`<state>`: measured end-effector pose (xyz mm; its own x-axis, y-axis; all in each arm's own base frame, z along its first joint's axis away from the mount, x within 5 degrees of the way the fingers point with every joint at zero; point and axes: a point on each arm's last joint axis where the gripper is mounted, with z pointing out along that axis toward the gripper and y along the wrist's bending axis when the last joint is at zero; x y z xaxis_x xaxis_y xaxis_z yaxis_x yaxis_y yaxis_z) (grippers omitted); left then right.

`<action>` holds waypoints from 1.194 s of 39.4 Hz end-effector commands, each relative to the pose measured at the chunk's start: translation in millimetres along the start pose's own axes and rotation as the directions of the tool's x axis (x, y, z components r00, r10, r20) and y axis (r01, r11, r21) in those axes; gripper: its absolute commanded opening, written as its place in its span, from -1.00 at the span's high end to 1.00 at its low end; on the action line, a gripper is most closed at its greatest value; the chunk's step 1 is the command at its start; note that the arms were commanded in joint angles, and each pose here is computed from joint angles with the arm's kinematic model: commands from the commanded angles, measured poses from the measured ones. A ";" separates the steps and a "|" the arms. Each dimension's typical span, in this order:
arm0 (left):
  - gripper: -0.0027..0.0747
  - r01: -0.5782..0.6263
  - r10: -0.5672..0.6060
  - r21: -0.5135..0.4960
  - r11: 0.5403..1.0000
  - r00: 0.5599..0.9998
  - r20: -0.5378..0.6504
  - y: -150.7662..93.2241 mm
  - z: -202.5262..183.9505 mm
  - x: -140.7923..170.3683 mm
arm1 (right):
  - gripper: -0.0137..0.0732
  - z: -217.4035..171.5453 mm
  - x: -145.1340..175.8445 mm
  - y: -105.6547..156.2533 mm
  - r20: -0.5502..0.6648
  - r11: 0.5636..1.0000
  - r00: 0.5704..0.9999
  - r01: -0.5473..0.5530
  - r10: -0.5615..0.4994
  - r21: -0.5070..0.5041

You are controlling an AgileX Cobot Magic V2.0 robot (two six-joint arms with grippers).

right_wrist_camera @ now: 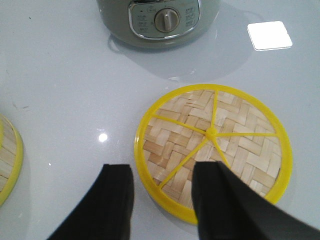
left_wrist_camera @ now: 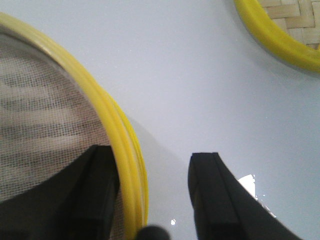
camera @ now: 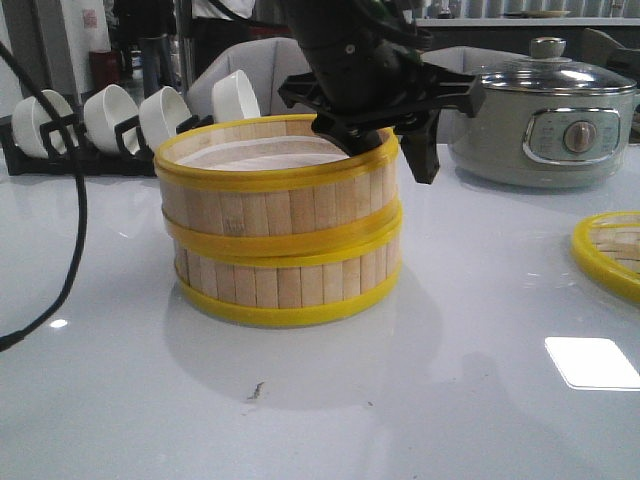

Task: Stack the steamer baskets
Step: 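Open the left gripper and withdraw it from the stacked basket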

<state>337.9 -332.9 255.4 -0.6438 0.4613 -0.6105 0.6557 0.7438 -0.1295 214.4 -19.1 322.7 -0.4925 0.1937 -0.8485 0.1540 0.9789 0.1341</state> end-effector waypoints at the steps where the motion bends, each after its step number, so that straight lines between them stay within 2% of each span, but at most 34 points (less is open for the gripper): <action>1: -0.11 -0.011 0.007 0.024 1.000 0.982 0.186 -9.1 -43.1 -30.4 | -0.22 -7.3 -19.6 1.7 0.123 1.000 0.992 0.004 -0.003 -0.010; 14: -0.11 -0.012 0.021 -0.037 0.999 0.963 0.267 10.3 -79.6 -60.3 | -0.22 -1.2 -17.6 1.2 0.097 1.000 0.995 0.004 -0.003 -0.006; 18: -0.11 0.016 0.009 -0.084 0.996 0.958 0.286 26.4 -94.7 -69.3 | -0.22 -1.4 -18.2 1.3 0.104 1.000 0.995 0.004 -0.003 -0.007; 22: -0.11 0.095 -0.052 -0.129 0.987 0.952 0.302 47.8 -111.2 -75.7 | -0.22 -1.4 -18.8 1.4 0.110 1.000 0.994 0.004 -0.003 -0.008; 32: -0.09 0.200 -0.120 -0.204 0.958 0.929 0.349 96.9 -165.3 -77.8 | -0.22 -1.5 -19.1 1.4 0.113 1.000 0.994 0.004 -0.003 -0.008; 37: 0.11 0.243 -0.134 -0.251 0.937 0.914 0.383 118.0 -196.3 -73.9 | -0.22 -1.5 -19.5 1.4 0.118 1.000 0.993 0.004 -0.003 -0.008; 44: 0.74 0.334 -0.164 -0.313 0.889 0.871 0.463 151.5 -253.9 -62.3 | -0.22 -1.6 -19.9 1.5 0.123 1.000 0.992 0.004 -0.003 -0.009; 47: 0.70 0.375 -0.171 -0.337 0.864 0.847 0.504 164.6 -279.3 -55.3 | -0.22 -1.6 -20.2 1.5 0.126 1.000 0.992 0.004 -0.003 -0.009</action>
<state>396.5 -131.9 432.9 -0.5997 0.0971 -0.7943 0.2385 0.9692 -0.0616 219.8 -19.7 318.3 -0.5032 0.1950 -0.8419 0.1562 0.9787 0.1333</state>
